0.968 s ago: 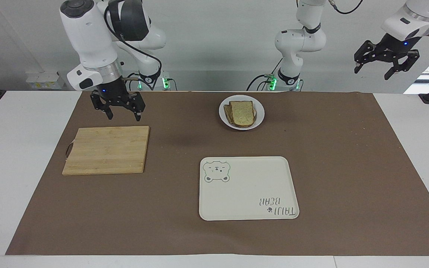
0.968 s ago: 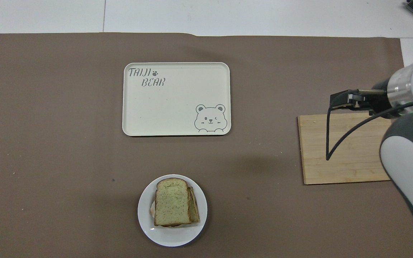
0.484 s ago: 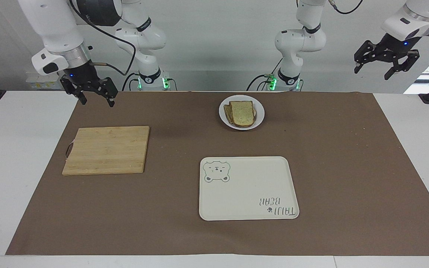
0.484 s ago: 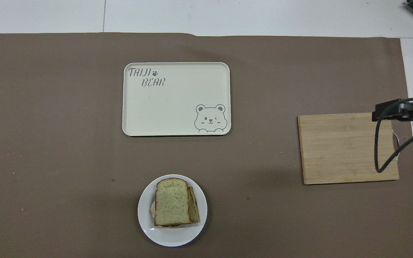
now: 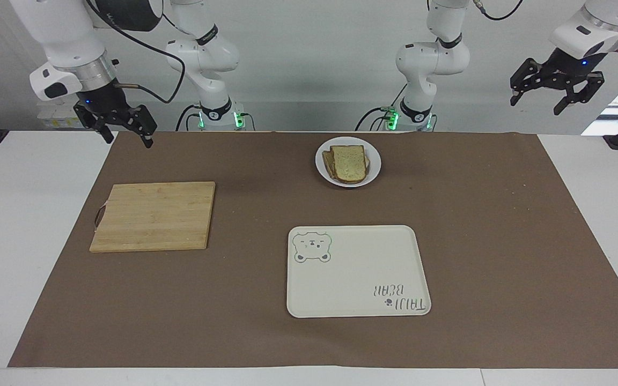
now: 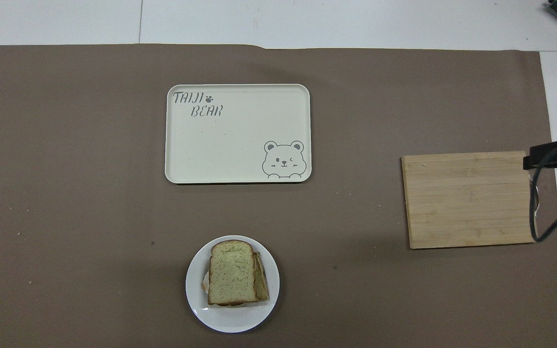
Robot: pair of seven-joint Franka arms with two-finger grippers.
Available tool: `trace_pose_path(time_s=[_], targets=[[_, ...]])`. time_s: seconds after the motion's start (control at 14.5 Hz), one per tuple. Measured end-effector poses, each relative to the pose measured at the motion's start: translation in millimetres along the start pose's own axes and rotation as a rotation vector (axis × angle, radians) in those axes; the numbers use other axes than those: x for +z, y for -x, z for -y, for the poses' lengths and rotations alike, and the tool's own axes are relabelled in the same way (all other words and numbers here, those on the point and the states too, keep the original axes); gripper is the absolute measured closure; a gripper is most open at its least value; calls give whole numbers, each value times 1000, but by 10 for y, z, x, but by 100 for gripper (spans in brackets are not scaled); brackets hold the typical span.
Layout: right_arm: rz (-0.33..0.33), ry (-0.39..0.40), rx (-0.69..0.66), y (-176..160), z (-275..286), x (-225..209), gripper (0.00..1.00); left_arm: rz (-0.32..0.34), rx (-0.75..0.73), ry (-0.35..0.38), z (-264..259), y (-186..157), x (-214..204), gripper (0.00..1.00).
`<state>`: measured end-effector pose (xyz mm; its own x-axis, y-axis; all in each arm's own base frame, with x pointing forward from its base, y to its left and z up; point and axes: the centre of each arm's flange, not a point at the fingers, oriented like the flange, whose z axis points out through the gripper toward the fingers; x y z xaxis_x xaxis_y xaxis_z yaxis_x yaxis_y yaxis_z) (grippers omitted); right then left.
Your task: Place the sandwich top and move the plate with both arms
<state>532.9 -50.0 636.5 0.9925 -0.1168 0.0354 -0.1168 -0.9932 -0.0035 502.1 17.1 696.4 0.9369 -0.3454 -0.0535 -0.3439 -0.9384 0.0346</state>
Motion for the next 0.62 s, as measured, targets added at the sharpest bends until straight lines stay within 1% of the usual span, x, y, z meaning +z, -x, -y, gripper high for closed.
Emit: trace_pose_path(time_s=[0.21, 0.62], targets=[[-15, -2, -46, 42, -124, -81, 0, 0, 0, 0, 0, 0, 0, 0], [-4, -2, -55, 47, -83, -37, 0, 0, 0, 0, 0, 0, 0, 0]])
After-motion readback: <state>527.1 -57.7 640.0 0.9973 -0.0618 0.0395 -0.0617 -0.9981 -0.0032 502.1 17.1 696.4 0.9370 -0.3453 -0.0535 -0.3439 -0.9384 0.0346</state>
